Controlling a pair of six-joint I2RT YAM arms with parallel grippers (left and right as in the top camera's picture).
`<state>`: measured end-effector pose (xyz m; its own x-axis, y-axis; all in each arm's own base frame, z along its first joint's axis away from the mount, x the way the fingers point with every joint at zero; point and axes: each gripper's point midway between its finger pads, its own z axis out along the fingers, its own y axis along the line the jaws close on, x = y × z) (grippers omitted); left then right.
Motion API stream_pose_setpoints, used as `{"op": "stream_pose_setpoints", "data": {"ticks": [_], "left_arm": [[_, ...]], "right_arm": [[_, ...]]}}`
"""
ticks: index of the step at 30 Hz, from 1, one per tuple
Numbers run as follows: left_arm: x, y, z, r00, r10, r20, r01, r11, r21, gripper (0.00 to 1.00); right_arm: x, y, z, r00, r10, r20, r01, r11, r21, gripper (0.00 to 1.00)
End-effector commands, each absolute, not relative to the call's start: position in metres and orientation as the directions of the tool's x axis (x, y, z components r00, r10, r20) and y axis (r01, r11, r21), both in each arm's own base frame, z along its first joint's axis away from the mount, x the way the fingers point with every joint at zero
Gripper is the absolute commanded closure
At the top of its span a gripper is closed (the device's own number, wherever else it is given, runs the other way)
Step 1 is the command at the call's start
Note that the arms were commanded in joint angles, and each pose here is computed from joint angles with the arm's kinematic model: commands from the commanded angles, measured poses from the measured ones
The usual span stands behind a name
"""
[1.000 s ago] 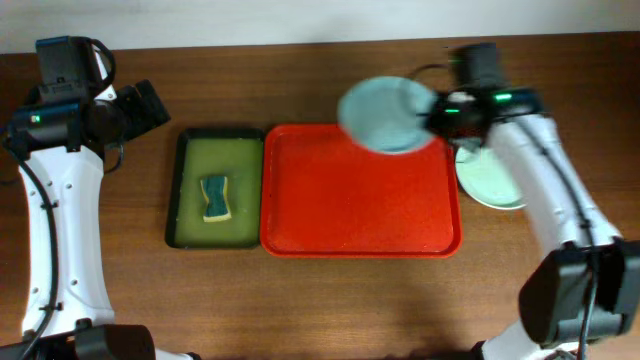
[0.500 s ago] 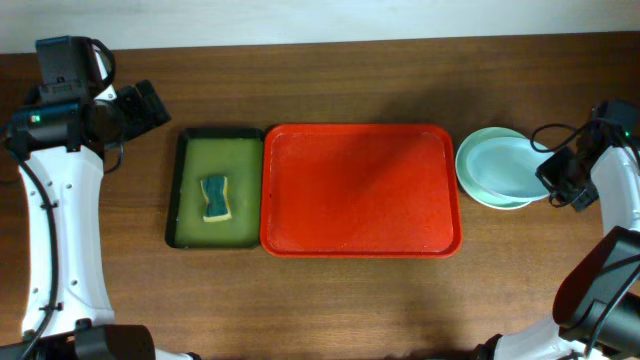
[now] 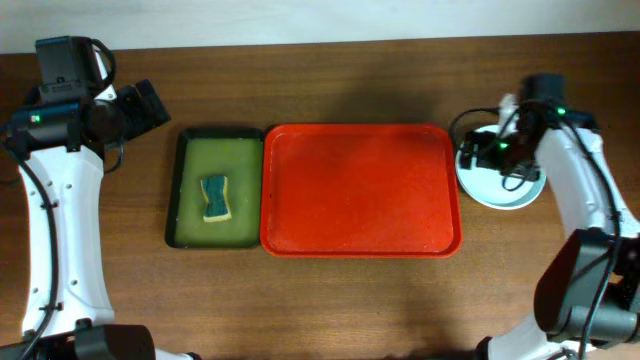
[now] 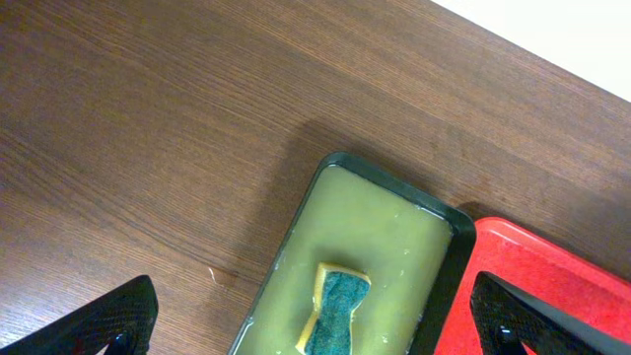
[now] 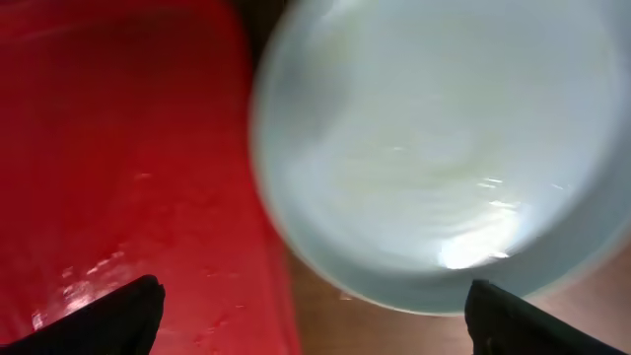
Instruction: Clean dirty plates on tray and stack at the side
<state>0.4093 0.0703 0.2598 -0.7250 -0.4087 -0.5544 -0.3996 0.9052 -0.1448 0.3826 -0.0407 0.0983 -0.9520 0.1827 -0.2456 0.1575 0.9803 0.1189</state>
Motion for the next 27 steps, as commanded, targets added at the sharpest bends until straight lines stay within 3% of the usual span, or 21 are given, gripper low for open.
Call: {"op": "stream_pose_setpoints", "data": {"ticks": [1,15,21,23,27], "left_arm": [[0.410,0.070,0.258,-0.723,-0.418,-0.550,-0.406,0.901,-0.152,0.01],[0.410,0.070,0.258,-0.723,-0.418,-0.550,-0.406,0.901,-0.152,0.01],[0.409,0.070,0.258,-0.727,-0.418,-0.545,-0.406,0.901,-0.150,0.01],[0.409,0.070,0.257,-0.727,-0.419,-0.544,-0.406,0.901,-0.151,0.01],[0.409,0.070,0.257,-0.727,-0.418,-0.544,-0.406,0.901,-0.150,0.00]], "right_arm": [[0.390,-0.008,0.105,-0.960,0.077,-0.271,0.046,0.992,0.120,0.01],[0.391,0.001,0.114,-0.953,0.054,-0.297,0.019,0.993,0.119,0.01],[0.366,0.002,0.246,-0.786,0.045,-0.617,-0.021,0.995,0.099,0.01],[0.335,0.004,0.309,-0.654,0.038,-0.755,-0.038,0.996,0.084,0.01],[0.278,0.007,0.380,-0.452,0.028,-0.892,-0.056,0.997,0.059,0.01]]}}
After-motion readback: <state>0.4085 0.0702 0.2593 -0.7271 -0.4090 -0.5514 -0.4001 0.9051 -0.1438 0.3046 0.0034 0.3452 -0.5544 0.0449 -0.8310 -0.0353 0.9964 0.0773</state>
